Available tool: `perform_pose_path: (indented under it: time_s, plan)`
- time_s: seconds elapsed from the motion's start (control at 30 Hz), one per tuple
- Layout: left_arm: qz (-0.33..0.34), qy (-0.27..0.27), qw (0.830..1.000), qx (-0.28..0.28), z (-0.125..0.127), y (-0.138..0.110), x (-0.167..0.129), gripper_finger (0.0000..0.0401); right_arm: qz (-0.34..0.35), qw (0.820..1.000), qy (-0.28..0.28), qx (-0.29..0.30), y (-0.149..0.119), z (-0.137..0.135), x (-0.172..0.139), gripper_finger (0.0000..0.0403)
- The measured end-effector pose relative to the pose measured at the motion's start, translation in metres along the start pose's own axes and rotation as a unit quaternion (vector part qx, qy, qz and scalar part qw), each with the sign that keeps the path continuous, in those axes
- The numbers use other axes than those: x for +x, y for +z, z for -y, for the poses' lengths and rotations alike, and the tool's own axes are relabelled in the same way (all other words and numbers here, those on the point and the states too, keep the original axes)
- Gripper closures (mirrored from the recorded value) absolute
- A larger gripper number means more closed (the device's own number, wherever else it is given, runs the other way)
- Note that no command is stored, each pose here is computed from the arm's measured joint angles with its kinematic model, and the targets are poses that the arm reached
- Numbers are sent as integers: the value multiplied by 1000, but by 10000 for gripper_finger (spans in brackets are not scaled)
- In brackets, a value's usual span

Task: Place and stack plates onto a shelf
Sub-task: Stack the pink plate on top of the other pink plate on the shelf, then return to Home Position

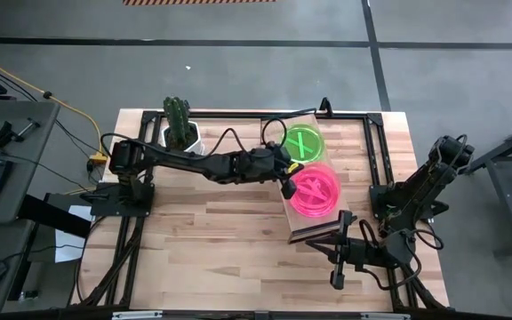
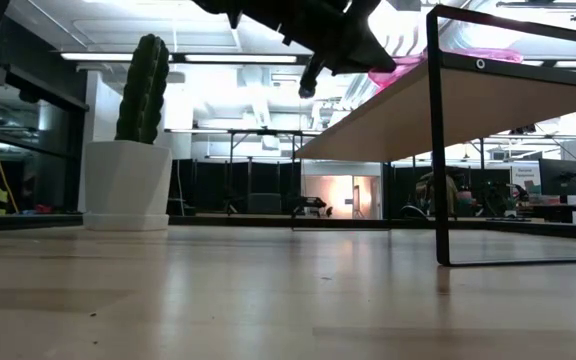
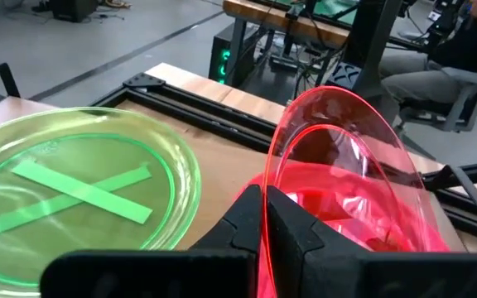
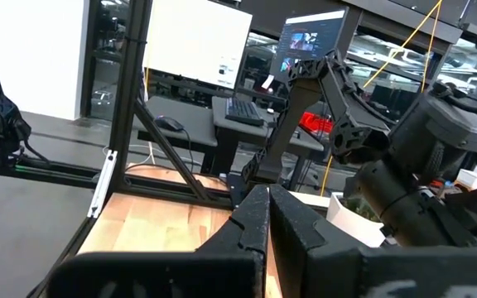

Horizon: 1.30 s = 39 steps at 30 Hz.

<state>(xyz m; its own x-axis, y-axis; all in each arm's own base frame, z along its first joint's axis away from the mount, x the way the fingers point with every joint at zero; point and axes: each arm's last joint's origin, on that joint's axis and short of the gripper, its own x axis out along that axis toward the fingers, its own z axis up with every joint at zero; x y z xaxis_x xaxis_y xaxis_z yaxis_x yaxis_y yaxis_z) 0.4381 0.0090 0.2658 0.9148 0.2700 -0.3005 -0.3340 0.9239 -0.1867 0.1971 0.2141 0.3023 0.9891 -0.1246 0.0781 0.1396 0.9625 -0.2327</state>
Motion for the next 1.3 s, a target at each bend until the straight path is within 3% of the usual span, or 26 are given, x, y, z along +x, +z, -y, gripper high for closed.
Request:
perform_pose_path:
  time_s: [0.23,0.73,0.93,1.0,1.17,1.3]
  plan:
    - [-12,-25,1000,14,0,-1,0,376,0,1000,0,0,0,0,0,403]
    - [-14,-18,999,41,-6,11,-10,275,-1,1000,-2,5,0,0,0,403]
    - [-21,-16,997,74,-12,44,-63,271,-4,1000,0,9,-1,0,0,403]
    - [-16,-23,996,81,-10,42,-86,271,-4,1000,0,8,-1,0,0,403]
    - [46,-44,992,110,-6,10,-147,283,-6,1000,0,5,-2,0,0,403]
    - [85,-83,985,121,-20,-38,-193,302,-6,1000,0,5,-2,0,0,403]
